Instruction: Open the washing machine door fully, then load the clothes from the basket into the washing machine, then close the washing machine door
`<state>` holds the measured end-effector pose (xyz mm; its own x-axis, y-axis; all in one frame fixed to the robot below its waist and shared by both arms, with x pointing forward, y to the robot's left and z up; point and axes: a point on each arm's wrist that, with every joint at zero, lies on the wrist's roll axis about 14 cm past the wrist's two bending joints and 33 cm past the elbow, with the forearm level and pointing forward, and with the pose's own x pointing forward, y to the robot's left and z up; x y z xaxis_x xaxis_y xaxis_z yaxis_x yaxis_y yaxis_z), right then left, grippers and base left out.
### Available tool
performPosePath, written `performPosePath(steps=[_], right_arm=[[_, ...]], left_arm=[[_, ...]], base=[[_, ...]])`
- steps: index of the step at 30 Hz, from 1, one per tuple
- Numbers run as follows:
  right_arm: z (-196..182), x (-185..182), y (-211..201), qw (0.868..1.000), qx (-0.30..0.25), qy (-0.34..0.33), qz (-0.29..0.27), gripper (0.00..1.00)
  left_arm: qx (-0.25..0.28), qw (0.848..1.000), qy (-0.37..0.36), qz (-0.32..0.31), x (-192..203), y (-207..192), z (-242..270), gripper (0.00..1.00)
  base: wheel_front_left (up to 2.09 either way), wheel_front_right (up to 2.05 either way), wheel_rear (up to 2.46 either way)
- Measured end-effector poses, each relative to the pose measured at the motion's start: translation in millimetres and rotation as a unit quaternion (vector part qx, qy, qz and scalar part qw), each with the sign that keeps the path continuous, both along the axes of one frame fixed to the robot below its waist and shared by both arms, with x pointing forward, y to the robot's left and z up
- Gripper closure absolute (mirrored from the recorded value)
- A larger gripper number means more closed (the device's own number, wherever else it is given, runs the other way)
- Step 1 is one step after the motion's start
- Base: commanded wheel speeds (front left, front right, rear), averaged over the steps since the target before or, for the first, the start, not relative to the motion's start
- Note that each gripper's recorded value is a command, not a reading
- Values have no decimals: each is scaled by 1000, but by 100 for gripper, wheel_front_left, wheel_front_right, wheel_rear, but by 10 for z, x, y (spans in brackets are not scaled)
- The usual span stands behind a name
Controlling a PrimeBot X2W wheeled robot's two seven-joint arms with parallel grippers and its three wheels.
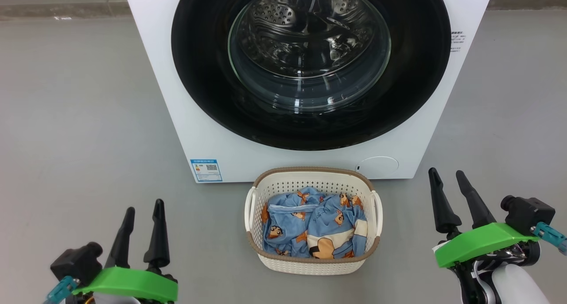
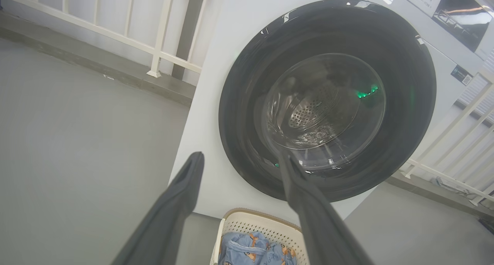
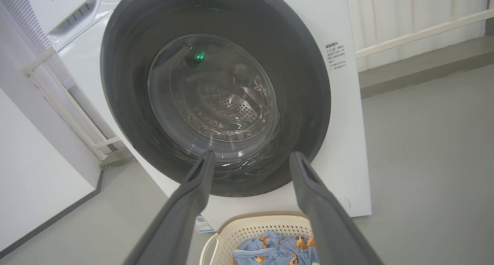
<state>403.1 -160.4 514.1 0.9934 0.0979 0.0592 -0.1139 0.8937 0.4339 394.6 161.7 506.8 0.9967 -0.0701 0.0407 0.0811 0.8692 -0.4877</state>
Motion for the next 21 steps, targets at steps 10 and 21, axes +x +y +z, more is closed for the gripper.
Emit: performPosePath(steps=[10,21], right_arm=[[-10,-2,73,999,-53,-9,12,0],[65,62,133,993,-109,-32,22,0]], left_arm=[[51,999,-14,-7,14,-34,33,0],[106,994,-33,-17,25,-88,84,0]], base=[[0,0,0],[0,0,0]])
